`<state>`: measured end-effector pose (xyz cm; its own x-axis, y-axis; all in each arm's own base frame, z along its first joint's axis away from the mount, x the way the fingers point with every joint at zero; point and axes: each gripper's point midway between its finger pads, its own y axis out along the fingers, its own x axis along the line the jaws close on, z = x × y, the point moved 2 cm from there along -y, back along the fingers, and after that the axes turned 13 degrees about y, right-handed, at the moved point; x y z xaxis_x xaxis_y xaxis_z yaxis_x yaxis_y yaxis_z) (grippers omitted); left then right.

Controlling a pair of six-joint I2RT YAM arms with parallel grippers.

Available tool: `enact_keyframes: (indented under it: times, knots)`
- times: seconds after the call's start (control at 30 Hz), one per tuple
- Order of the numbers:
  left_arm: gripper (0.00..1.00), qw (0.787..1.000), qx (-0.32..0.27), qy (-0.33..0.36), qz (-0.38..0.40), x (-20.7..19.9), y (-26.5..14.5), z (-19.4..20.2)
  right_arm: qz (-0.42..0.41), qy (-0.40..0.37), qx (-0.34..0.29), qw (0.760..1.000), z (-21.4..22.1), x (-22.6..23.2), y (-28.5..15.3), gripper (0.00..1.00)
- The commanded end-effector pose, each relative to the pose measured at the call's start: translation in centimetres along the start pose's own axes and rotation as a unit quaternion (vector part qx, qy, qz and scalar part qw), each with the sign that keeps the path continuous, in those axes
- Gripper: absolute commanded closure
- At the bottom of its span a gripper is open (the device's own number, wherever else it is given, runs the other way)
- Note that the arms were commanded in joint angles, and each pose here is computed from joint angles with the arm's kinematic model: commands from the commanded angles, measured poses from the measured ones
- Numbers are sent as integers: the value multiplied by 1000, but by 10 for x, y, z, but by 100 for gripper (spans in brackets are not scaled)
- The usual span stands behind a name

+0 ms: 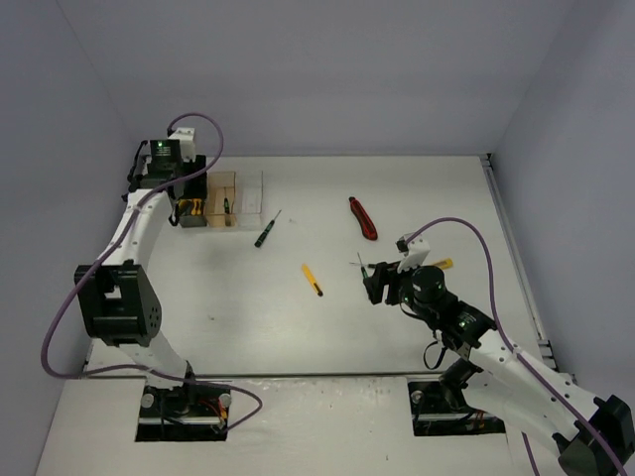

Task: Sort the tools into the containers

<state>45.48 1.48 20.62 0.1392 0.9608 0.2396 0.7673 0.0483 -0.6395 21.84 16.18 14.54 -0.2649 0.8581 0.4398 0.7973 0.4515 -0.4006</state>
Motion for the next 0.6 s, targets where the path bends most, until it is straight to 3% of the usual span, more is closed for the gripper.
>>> enact_keyframes:
  times: [0.0,0.2,0.37,0.57]
  knots:
    - [45,995,-62,-73,39,-50,-68,-44,-17,4,-49,999,-31,14,2,38]
    - [40,990,-34,-116,79,-138,-91,-8,-2,12,-52,999,-35,13,5,39]
    - [39,990,-17,-85,110,-205,-98,19,7,17,-56,998,-36,10,4,39]
    - [39,997,5,29,66,-204,-64,28,1,23,-54,998,-34,11,-1,39]
